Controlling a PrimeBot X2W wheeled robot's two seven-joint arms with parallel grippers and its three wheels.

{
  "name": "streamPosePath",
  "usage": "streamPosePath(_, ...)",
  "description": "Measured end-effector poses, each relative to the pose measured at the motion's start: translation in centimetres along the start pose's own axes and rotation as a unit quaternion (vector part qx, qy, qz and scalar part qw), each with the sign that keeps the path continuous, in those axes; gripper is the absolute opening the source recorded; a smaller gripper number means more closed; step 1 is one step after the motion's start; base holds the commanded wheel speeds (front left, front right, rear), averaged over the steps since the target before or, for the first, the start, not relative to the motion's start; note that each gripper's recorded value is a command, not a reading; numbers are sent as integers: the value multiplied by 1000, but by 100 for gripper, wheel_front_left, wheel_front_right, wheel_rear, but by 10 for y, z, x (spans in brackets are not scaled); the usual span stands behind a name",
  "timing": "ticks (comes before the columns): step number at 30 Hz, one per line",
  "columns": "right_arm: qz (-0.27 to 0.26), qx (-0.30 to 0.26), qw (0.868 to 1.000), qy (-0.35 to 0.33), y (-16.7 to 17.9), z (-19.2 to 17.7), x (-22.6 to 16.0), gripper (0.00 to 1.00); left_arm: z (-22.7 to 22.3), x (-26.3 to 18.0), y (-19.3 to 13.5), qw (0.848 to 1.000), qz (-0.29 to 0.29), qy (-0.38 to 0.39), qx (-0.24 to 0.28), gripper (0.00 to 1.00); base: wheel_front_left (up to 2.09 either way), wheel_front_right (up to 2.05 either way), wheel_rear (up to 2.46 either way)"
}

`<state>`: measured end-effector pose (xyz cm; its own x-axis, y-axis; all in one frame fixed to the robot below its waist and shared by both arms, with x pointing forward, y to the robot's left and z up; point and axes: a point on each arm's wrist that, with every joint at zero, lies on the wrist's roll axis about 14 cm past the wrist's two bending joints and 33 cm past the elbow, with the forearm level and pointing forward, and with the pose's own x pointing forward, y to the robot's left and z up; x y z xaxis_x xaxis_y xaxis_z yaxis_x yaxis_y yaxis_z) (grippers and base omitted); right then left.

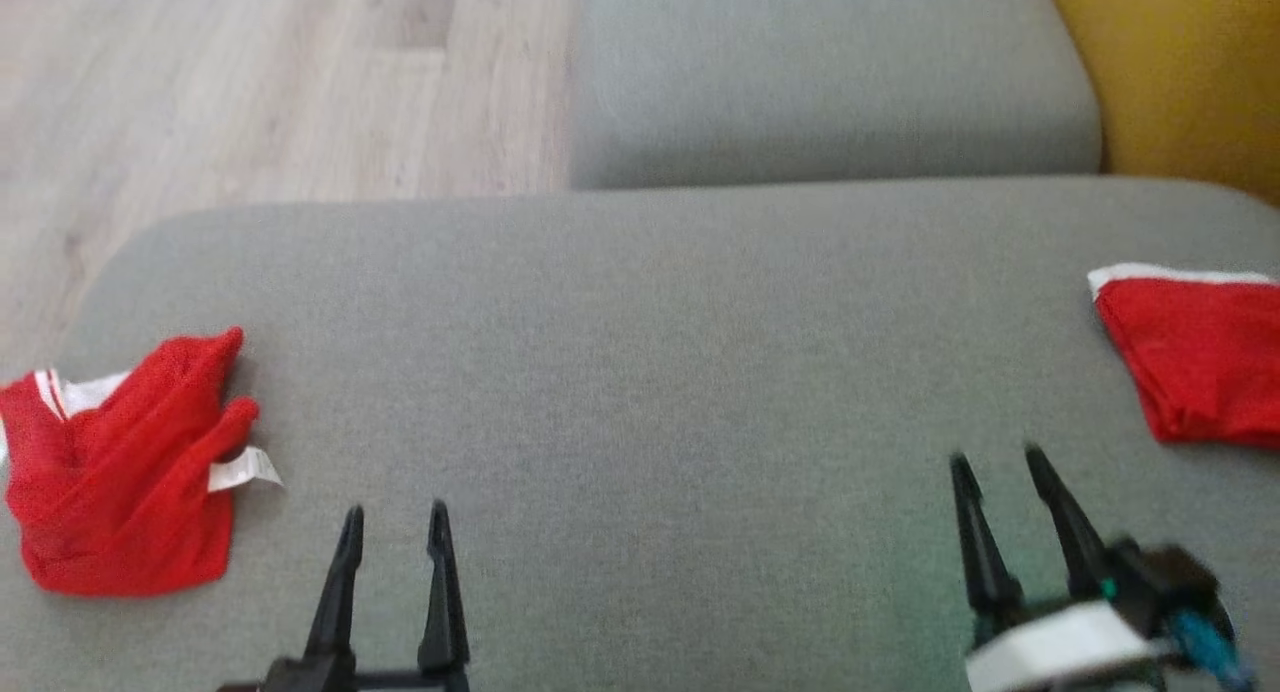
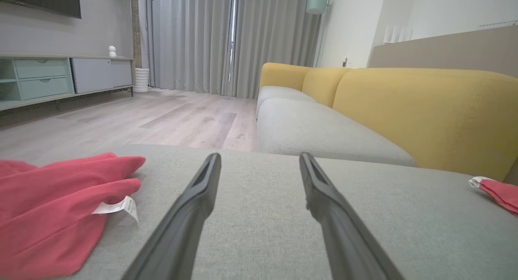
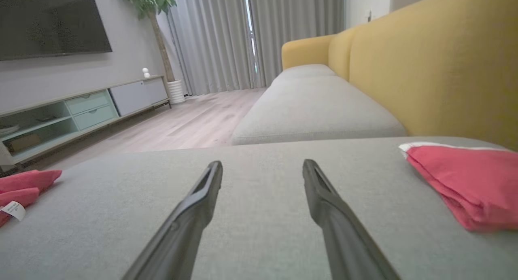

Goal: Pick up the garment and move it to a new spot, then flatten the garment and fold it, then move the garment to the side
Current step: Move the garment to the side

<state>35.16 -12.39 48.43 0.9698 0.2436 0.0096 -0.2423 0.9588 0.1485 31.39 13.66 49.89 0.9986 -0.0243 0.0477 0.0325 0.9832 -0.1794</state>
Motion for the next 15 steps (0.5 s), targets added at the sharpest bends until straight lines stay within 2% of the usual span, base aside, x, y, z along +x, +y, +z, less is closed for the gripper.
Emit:
streamPosePath(6,-32,-6,999,21,-6,-18,-51,100,-9,-40,13,999,19,9,24,100,0,0,0)
streamPosePath(15,-40,-5,999,3,-6,-9,-55,100,-8,-46,19,999,23,5,34,100,0,0,0)
